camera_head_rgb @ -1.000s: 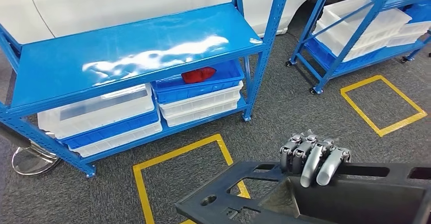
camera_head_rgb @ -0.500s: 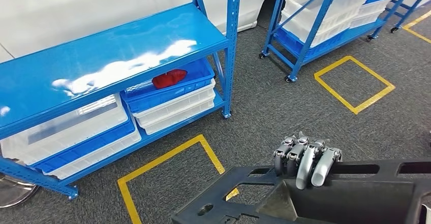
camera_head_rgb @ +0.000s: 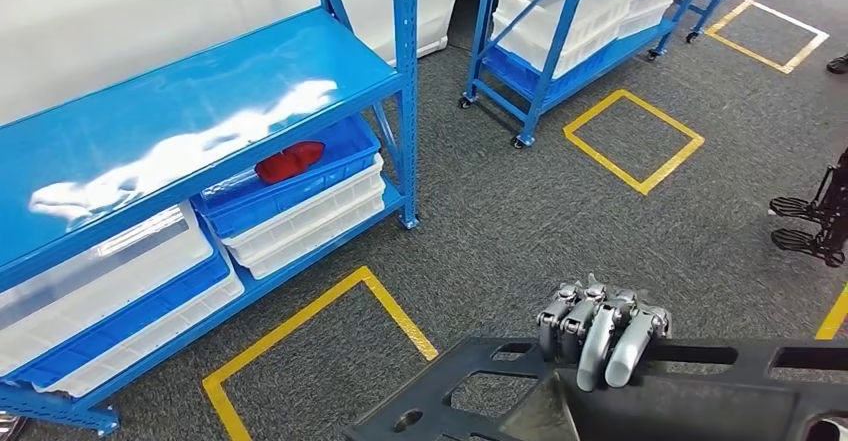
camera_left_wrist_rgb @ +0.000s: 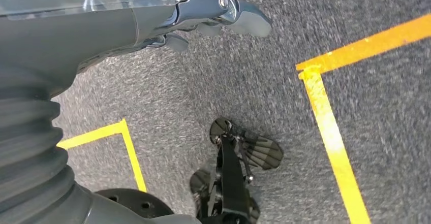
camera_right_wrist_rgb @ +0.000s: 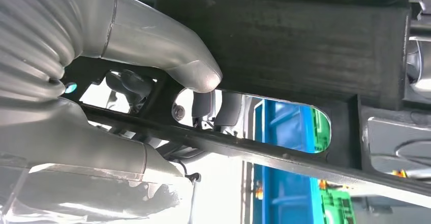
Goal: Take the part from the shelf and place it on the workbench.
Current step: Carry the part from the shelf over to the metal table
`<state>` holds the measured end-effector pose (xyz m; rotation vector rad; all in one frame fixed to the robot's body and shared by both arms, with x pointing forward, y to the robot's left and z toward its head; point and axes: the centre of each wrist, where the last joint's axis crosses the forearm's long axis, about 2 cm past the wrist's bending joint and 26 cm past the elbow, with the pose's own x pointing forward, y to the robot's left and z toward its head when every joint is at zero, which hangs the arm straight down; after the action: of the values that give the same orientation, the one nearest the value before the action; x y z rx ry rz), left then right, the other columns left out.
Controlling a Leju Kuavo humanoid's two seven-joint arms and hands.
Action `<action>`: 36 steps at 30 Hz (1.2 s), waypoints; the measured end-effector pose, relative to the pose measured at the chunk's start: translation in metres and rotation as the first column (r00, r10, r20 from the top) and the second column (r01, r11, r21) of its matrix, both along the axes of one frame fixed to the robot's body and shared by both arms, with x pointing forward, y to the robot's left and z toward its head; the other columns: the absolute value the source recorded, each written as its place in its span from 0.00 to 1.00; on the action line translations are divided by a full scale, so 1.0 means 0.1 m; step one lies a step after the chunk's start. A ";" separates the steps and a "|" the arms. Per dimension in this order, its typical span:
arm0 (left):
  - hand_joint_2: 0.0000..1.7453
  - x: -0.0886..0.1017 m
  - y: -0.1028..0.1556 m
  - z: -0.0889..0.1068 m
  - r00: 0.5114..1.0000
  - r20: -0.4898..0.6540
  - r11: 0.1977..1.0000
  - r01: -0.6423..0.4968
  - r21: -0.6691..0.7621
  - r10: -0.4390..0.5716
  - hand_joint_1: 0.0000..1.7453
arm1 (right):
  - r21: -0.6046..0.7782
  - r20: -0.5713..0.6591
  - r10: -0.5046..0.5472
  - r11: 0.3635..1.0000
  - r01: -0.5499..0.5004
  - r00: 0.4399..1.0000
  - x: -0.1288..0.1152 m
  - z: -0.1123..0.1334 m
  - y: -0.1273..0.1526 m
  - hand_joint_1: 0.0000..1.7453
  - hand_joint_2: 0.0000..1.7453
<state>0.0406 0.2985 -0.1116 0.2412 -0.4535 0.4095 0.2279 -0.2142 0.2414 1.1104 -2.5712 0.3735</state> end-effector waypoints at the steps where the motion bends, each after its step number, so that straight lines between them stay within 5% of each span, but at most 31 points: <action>1: 1.00 0.00 -0.01 0.00 1.000 -0.003 1.000 0.000 -0.001 0.000 0.00 | -0.001 0.003 0.000 1.000 0.000 1.000 -0.01 0.00 -0.01 1.00 1.00; 13: 1.00 0.04 -0.03 0.00 1.000 0.007 1.000 -0.002 0.013 0.002 0.00 | 0.029 0.009 -0.059 0.998 0.059 0.998 0.26 0.10 -0.02 1.00 1.00; 21: 1.00 0.08 -0.04 0.01 1.000 0.024 1.000 0.000 0.013 0.000 0.00 | -0.056 0.011 -0.157 0.986 0.157 0.988 0.69 0.19 0.18 1.00 1.00; 36: 1.00 0.12 -0.08 0.01 0.998 0.060 1.000 0.025 -0.011 -0.025 0.00 | -0.336 0.115 -0.293 0.888 0.315 0.949 1.09 0.26 0.73 1.00 1.00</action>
<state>0.0529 0.2904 -0.1102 0.2120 -0.5123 0.3957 0.3368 -0.1417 0.2675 0.5664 -2.5368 0.7595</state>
